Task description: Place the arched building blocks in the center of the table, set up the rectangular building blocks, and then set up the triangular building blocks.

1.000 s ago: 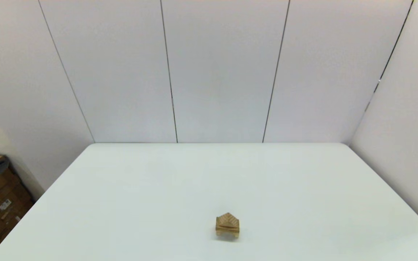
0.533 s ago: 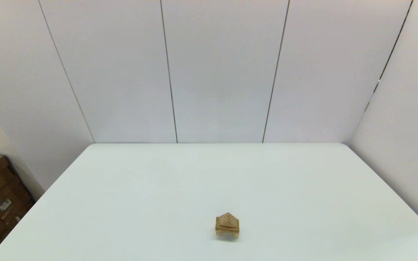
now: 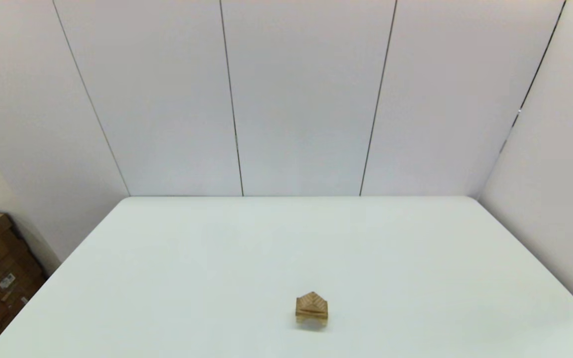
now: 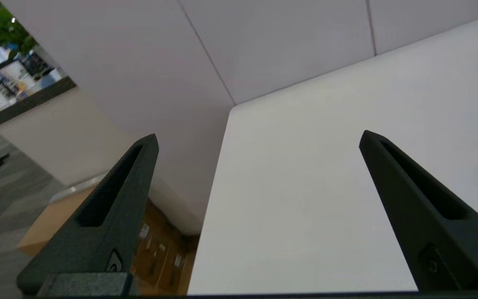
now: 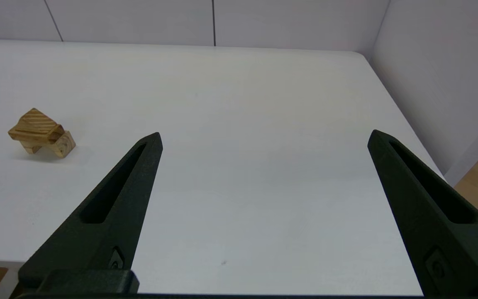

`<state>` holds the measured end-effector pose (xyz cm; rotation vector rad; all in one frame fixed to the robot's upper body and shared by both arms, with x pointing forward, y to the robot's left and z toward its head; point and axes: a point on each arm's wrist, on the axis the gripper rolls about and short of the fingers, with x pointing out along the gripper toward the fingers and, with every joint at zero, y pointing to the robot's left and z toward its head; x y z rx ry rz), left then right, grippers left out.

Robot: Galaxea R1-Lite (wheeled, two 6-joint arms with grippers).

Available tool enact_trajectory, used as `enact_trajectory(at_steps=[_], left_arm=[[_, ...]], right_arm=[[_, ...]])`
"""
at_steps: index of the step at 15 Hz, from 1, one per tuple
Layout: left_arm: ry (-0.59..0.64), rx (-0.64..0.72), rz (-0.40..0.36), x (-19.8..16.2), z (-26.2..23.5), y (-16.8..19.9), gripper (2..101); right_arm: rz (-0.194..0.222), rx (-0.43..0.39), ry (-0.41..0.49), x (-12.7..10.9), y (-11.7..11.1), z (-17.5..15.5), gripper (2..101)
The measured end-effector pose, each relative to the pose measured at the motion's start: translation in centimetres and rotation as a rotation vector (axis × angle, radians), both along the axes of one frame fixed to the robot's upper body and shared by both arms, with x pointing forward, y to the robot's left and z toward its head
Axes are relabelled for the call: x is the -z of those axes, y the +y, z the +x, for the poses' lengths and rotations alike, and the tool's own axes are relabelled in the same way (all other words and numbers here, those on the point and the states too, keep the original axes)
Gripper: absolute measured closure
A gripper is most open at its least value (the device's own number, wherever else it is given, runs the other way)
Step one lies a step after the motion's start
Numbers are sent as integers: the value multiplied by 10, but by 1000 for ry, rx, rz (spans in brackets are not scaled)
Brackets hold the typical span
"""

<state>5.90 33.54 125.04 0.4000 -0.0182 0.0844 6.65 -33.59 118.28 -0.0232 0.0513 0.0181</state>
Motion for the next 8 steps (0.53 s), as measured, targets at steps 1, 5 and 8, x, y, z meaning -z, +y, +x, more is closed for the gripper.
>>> enact_trajectory(at_steps=[1, 5, 8], left_arm=[[-19, 22, -16, 5, -4, 0, 55], [-36, 65, -93, 24, -8, -1, 54], [10, 129, -225, 41, -3, -3, 54]], right_arm=[[0, 0, 0, 0, 0, 0, 43], [0, 0, 0, 0, 0, 0, 43], [0, 0, 0, 0, 0, 0, 43]])
